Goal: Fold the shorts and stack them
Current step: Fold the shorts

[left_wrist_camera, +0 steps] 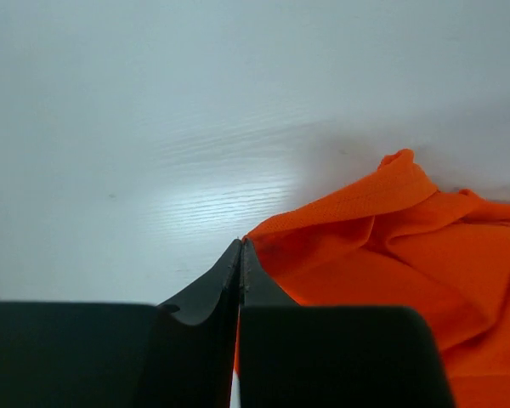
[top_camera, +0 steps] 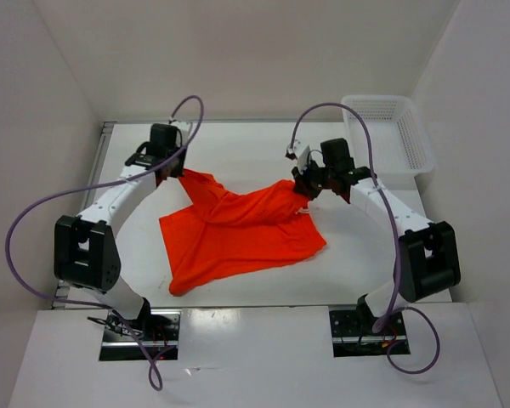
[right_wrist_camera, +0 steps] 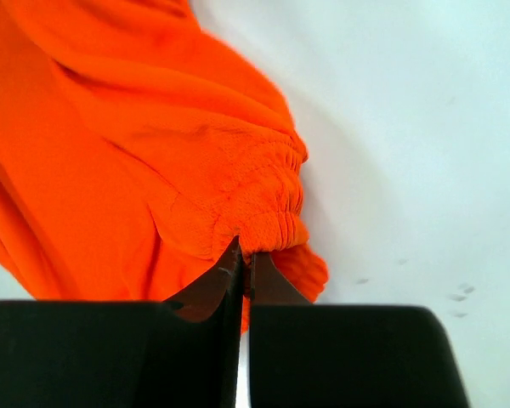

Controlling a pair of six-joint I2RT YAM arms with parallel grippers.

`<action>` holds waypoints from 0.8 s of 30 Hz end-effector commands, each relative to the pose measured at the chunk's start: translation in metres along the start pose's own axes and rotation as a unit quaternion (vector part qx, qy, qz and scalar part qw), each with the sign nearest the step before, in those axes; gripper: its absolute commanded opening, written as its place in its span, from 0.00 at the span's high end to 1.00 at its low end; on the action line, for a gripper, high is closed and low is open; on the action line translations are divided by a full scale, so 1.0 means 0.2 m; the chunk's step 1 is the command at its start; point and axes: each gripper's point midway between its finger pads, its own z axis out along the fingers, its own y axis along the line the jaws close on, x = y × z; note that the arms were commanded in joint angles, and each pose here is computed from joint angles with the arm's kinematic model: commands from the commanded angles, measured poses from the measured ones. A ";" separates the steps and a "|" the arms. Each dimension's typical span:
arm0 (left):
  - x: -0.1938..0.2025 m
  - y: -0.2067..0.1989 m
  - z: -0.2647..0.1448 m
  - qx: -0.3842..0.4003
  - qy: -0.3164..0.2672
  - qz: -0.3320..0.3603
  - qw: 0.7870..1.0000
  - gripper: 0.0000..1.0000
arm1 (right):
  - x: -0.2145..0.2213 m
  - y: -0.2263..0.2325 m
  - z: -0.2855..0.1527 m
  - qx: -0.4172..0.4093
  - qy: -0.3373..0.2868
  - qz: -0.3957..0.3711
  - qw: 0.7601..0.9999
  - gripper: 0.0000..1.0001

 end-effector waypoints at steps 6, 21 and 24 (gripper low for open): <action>0.20 0.13 -0.16 0.041 0.092 -0.038 0.994 1.00 | -0.34 -0.14 -0.02 0.021 -0.054 -0.032 0.998 1.00; -0.47 0.39 -0.13 0.130 -0.004 -0.105 0.986 1.00 | -0.67 -0.58 0.08 0.109 -0.143 0.121 0.976 1.00; -0.82 0.60 -0.24 0.120 -0.093 -0.104 0.983 1.00 | -0.71 -0.72 0.03 0.165 -0.161 0.138 0.963 1.00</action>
